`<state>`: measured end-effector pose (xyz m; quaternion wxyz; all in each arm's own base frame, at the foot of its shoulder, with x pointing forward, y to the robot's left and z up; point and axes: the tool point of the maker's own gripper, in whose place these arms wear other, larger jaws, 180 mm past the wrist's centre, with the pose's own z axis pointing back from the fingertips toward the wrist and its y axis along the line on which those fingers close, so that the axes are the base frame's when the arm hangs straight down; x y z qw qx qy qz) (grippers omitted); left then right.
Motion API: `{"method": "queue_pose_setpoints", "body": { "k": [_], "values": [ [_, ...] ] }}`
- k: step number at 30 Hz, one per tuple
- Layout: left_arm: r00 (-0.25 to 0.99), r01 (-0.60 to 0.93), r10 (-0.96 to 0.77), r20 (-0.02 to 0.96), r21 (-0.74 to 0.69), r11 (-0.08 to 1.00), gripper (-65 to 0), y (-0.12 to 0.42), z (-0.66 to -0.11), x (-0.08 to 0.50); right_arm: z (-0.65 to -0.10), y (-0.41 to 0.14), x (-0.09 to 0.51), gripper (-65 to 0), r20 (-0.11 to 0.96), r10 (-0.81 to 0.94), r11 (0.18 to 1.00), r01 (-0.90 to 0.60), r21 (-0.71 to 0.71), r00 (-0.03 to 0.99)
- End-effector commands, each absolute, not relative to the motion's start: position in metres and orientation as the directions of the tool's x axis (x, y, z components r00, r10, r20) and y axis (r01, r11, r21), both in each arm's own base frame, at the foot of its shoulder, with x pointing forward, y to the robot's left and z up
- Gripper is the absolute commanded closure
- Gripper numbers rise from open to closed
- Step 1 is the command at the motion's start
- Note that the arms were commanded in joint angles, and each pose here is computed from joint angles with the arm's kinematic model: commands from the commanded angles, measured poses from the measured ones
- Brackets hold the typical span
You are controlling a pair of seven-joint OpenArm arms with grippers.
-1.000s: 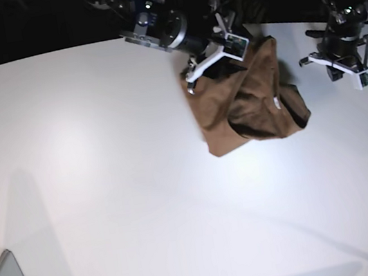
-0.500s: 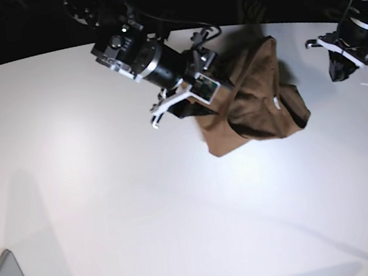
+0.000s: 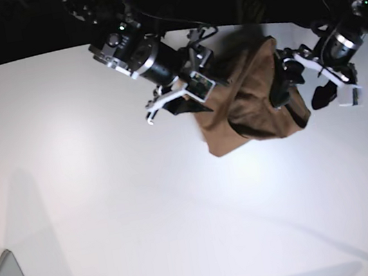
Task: Layout the t-shirt on the table in an organized manner, then fold the t-shirt properly
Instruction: 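Grasp the bunched shirt with both grippers and fold it over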
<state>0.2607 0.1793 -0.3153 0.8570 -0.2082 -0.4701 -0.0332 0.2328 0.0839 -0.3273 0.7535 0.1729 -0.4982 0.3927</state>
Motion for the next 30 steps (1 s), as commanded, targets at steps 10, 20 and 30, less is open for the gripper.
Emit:
{"method": "queue_pose_setpoints", "body": {
  "k": [10, 20, 30],
  "values": [
    [0.673, 0.126, 0.289, 0.680, -0.491, 0.862, -62.8, 0.188, -0.381, 0.251, -0.320, 0.063, 0.248, -32.1, 0.901, 0.383, 0.691, -0.711, -0.132, 0.205],
    [0.645, 0.068, 0.399, 0.652, -0.569, 0.820, -62.8, 0.188, -0.399, 0.260, -0.319, 0.061, 0.251, -32.1, 0.901, 0.383, 0.694, -0.707, -0.136, 0.202],
    [0.716, 0.069, 0.399, 0.573, -0.627, 0.776, -62.5, 0.162, -0.427, 0.258, -0.311, 0.062, 0.260, -32.2, 0.908, 0.380, 0.695, -0.702, -0.155, 0.176]
  ]
}}
